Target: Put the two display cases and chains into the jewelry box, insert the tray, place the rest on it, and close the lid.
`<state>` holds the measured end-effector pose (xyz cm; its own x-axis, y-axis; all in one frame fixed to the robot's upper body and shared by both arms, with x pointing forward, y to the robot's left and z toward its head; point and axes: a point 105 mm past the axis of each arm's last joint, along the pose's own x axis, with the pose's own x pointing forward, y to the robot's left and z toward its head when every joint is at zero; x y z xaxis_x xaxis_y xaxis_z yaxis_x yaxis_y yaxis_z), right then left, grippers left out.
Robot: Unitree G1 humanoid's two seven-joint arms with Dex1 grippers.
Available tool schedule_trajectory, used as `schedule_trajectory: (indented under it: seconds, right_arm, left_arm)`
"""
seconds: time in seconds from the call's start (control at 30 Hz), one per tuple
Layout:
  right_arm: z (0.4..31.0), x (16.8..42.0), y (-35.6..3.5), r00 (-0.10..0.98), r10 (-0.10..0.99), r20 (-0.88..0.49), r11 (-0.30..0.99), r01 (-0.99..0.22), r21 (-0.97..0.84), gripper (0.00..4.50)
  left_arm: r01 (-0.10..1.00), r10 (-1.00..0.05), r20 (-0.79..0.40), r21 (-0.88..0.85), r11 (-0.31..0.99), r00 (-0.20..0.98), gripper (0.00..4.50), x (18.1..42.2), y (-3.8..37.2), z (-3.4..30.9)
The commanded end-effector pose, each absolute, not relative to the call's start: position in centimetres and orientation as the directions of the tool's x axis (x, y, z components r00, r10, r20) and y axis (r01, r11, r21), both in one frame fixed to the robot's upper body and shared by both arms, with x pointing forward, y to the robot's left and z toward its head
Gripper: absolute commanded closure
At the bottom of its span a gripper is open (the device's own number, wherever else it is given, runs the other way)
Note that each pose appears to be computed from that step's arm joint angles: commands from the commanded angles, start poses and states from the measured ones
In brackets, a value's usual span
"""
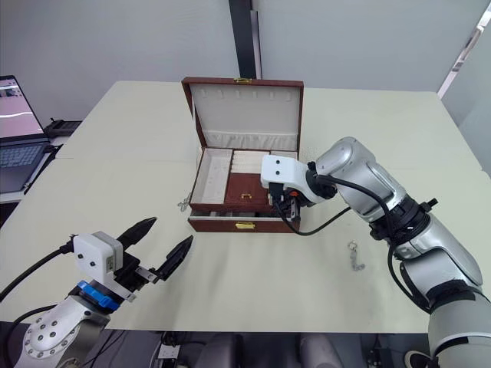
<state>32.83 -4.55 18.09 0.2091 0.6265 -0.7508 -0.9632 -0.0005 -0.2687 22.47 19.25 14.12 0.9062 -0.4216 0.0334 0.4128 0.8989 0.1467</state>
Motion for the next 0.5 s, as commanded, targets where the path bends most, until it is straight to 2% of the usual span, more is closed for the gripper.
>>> schedule_trajectory:
  seconds: [0.03, 0.5]
  right_arm:
    - [19.61, 32.35, -3.84, 0.215, 0.639, -0.739, -0.019, -0.956, -0.294, 4.49]
    - [18.84, 31.99, -3.42, 0.209, 0.631, -0.747, -0.018, -0.959, -0.283, 4.49]
  left_arm:
    - [0.424, -0.440, 0.071, 0.170, 0.890, 0.895, 0.00, 22.20, 18.50, 15.20]
    - [0.427, -0.442, 0.071, 0.162, 0.890, 0.894, 0.00, 22.29, 18.34, 15.10]
